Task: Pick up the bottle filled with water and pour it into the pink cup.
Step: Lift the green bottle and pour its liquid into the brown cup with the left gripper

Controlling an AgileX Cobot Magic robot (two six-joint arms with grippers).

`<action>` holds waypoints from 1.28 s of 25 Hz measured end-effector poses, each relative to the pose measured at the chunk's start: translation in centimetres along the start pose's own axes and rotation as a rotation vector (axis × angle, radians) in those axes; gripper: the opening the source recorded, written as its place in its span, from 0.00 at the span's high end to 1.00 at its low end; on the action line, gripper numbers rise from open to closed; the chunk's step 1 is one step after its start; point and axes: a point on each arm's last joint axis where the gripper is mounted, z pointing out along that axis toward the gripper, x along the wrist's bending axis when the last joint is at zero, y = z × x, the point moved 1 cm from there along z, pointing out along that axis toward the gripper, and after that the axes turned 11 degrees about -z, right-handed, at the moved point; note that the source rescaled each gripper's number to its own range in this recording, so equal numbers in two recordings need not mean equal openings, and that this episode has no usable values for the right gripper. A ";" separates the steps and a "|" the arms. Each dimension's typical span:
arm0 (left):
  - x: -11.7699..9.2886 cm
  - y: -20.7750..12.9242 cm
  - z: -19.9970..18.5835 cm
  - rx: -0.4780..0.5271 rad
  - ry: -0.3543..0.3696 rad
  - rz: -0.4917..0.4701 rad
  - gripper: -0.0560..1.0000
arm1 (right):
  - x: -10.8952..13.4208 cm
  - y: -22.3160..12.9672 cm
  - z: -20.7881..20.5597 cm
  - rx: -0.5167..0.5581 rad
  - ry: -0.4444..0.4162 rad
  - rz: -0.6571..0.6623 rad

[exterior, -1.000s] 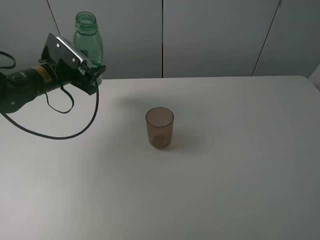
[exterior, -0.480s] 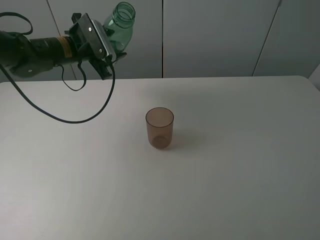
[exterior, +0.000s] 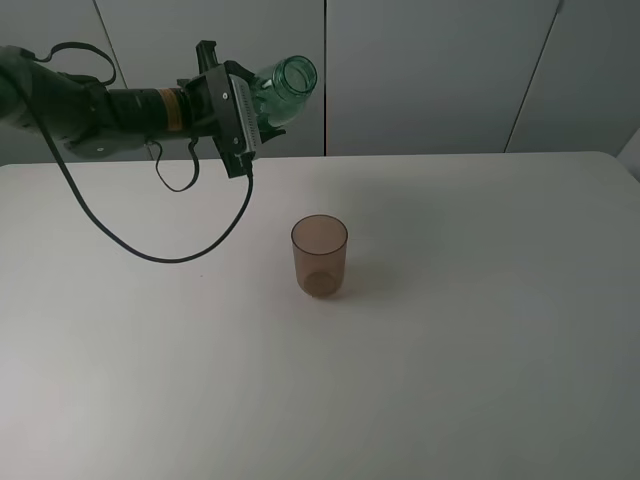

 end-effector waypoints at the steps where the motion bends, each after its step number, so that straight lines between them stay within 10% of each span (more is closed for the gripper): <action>1: -0.1 0.1 0.5 -0.010 -0.007 0.012 0.93 | 0.0 0.0 0.0 0.000 0.000 0.000; 32: -2.5 -1.6 3.0 -0.062 -0.230 0.442 0.93 | 0.0 0.0 0.0 0.000 0.000 0.000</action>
